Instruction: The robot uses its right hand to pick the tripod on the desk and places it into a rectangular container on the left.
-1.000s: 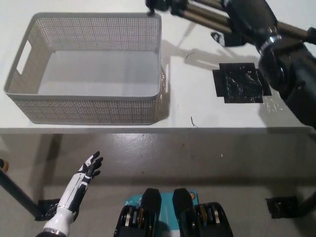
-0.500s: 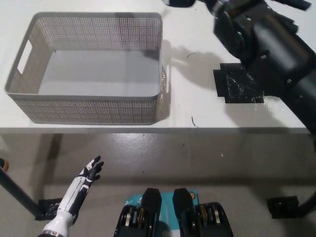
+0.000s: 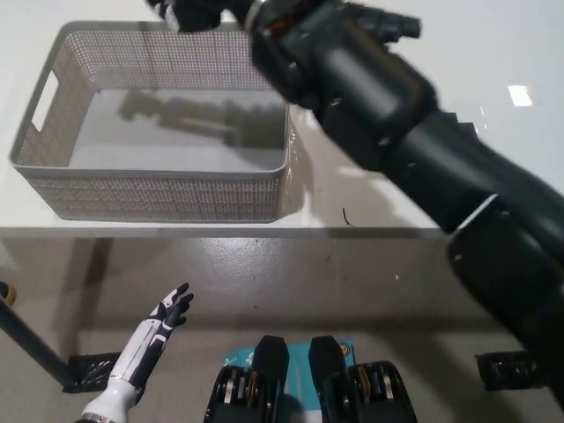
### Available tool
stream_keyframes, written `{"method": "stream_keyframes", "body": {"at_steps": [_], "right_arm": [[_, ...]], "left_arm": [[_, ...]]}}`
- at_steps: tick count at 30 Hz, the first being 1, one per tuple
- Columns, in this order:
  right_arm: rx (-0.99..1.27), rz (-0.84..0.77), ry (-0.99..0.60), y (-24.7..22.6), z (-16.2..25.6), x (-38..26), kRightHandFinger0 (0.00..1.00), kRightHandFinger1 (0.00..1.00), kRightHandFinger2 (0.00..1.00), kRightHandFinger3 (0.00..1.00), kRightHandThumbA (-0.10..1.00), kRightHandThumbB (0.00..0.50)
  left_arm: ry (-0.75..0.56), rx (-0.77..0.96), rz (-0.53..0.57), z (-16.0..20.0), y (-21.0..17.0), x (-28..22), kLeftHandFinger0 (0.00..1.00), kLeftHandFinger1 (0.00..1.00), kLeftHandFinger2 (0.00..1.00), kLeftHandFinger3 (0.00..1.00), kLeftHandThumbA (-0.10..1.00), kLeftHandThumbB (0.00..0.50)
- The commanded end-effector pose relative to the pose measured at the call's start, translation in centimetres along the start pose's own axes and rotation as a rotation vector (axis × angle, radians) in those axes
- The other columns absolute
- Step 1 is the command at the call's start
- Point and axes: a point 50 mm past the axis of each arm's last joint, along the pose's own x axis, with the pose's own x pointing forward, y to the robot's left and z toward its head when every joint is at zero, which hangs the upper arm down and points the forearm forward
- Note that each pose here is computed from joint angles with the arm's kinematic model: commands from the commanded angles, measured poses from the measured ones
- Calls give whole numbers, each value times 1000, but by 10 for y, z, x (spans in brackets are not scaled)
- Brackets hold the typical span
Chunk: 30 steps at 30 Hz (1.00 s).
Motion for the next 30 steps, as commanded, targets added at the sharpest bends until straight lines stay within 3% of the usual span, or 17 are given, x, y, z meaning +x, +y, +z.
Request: {"method": "stream_keyframes", "body": {"at_steps": [1, 4, 8, 10, 11, 12, 13, 14, 19, 22, 26, 29, 30], "right_arm": [[-60, -107, -42, -42, 18, 20, 0, 0, 0, 441, -99, 447], [-44, -65, -20, -11, 18, 19, 0, 0, 26, 417, -100, 402], [-48, -39, 3, 19, 10, 12, 0, 1, 70, 479, -100, 379], [-32, 23, 47, 36, 2, 7, 0, 0, 7, 585, -100, 316], [-39, 39, 60, 42, -3, 4, 0, 0, 34, 619, -100, 309], [-40, 42, 73, 48, -8, 1, 11, 48, 110, 638, -100, 332], [-56, 51, 92, 53, -12, -1, 0, 13, 115, 654, -100, 352], [-71, 69, 108, 58, -16, -4, 0, 1, 60, 647, -100, 351], [-105, 93, 145, 59, -33, -8, 0, 0, 90, 664, -100, 317], [-107, 110, 149, 61, -36, -10, 0, 0, 110, 680, -100, 352], [-90, 130, 142, 65, -30, -10, 0, 0, 65, 791, -45, 374], [-98, 89, 118, 61, -28, -9, 0, 0, 70, 716, -38, 314], [-118, 82, 111, 58, -27, -7, 29, 56, 197, 811, 81, 283]], "left_arm": [[-45, 24, -22, 10, 6, 2, 1000, 1000, 1000, 1000, 1000, 500], [-46, 20, -28, 11, 6, 4, 1000, 1000, 1000, 1000, 1000, 500], [-56, 42, -29, 14, 9, 6, 1000, 1000, 1000, 1000, 1000, 500], [-62, 54, -32, 15, 9, 7, 1000, 1000, 1000, 1000, 1000, 500], [-68, 54, -32, 16, 9, 7, 1000, 1000, 1000, 1000, 1000, 500], [-68, 59, -32, 16, 9, 8, 1000, 1000, 1000, 1000, 1000, 500], [-68, 64, -36, 17, 10, 8, 1000, 1000, 1000, 1000, 1000, 500], [-64, 66, -35, 17, 10, 8, 1000, 1000, 1000, 1000, 1000, 500], [-66, 73, -36, 19, 10, 13, 1000, 1000, 1000, 1000, 1000, 500], [-66, 78, -46, 20, 10, 14, 1000, 1000, 1000, 1000, 1000, 500], [-64, 83, -57, 19, 6, 12, 1000, 1000, 1000, 1000, 1000, 500], [-60, 89, -68, 19, 5, 15, 1000, 1000, 1000, 1000, 1000, 500], [-60, 92, -72, 20, 5, 16, 1000, 1000, 1000, 1000, 1000, 500]]}}
